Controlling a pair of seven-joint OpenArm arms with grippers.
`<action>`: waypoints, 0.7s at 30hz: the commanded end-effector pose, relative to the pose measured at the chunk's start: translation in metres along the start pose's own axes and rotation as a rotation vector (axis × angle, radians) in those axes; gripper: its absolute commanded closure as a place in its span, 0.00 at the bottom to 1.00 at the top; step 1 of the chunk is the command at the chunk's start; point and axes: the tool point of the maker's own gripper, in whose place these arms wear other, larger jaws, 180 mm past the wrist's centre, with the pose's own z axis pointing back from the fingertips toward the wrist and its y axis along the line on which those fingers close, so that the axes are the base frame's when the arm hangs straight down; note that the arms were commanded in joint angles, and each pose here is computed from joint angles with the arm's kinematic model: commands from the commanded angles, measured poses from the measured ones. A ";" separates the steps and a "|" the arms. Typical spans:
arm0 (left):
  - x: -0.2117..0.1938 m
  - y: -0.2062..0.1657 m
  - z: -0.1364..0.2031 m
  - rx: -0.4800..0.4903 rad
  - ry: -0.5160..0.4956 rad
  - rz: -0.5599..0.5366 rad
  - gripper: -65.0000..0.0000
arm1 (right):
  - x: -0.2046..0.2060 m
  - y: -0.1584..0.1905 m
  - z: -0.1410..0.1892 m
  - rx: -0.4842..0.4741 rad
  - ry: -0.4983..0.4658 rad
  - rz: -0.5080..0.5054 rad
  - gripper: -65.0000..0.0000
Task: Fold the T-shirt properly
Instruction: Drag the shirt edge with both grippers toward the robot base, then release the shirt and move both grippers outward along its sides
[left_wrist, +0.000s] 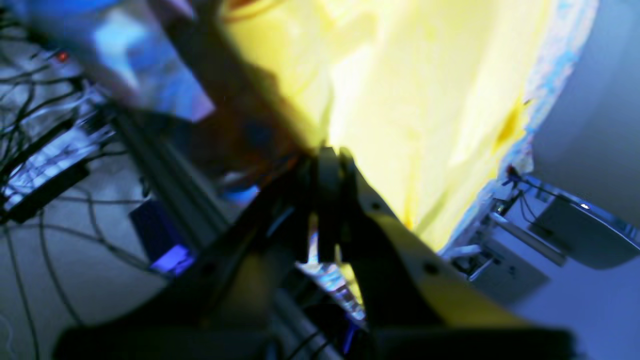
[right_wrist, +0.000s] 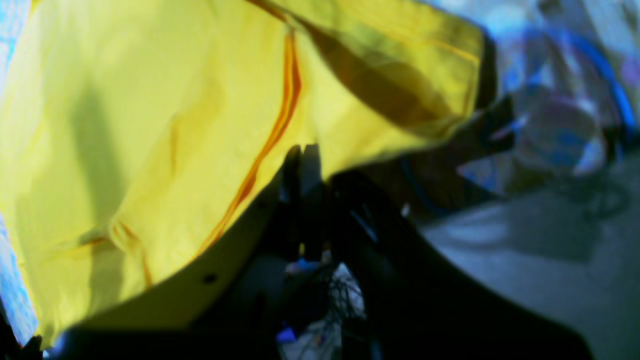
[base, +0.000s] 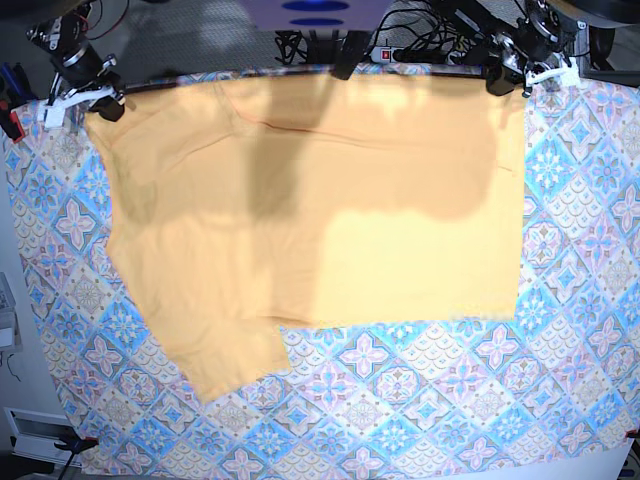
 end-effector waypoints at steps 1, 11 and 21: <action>0.006 -0.002 0.006 -0.009 -0.016 -0.013 1.00 | 0.013 -0.002 0.007 0.000 -0.038 0.017 1.00; 0.002 -0.002 0.006 -0.008 0.012 -0.015 0.98 | 0.010 -0.006 0.007 -0.011 -0.033 0.011 0.94; -0.014 0.008 0.013 0.017 0.084 -0.005 0.43 | 0.017 -0.026 0.021 -0.068 -0.062 -0.005 0.72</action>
